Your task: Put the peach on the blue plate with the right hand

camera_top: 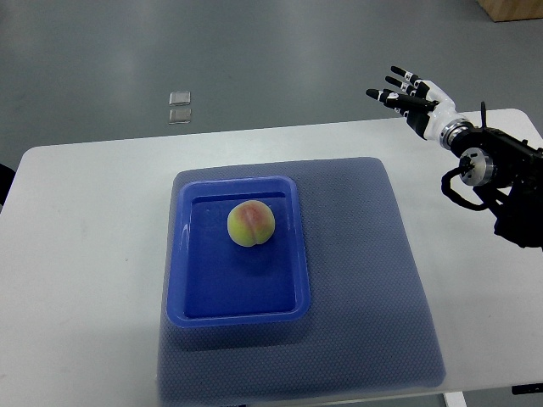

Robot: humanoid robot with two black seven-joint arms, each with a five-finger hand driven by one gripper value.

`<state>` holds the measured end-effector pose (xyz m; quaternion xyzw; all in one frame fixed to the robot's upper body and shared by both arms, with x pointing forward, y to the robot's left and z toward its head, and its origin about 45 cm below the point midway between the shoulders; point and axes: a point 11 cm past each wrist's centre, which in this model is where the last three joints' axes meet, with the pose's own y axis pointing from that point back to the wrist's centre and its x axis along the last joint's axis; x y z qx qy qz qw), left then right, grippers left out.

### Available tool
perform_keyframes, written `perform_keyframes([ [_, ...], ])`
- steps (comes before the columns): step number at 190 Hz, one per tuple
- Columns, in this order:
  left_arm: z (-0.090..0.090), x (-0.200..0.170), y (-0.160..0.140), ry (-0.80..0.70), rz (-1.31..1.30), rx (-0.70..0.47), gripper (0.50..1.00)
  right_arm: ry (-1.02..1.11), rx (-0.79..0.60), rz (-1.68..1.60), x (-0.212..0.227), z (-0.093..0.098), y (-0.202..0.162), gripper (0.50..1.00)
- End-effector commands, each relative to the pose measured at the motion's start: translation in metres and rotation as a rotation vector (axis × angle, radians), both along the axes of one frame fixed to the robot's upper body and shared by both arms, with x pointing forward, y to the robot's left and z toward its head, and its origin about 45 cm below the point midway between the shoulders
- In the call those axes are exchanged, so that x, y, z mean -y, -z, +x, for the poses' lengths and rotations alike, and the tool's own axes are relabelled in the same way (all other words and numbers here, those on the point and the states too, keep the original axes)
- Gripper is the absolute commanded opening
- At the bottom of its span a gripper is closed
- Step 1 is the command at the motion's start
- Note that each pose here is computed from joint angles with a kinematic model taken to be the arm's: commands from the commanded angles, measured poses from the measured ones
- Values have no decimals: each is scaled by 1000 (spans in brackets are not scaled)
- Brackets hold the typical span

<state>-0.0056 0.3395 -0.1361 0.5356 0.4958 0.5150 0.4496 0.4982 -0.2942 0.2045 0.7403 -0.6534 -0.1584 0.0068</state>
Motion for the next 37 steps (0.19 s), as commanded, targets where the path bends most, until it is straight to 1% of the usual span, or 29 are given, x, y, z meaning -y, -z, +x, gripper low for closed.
perform_keyframes([
  [1,0,0,0,1,0,0,1000,3,-7,6,-1,-3,5,928],
  [25,0,0,0,1,0,0,1000,1,-21,8,-2,-6,13,928],
  [26,0,0,0,1,0,0,1000,1,-31,8,-1,-9,19,928],
  [37,0,0,0,1,0,0,1000,-1,-38,10,-1,-11,22,928],
])
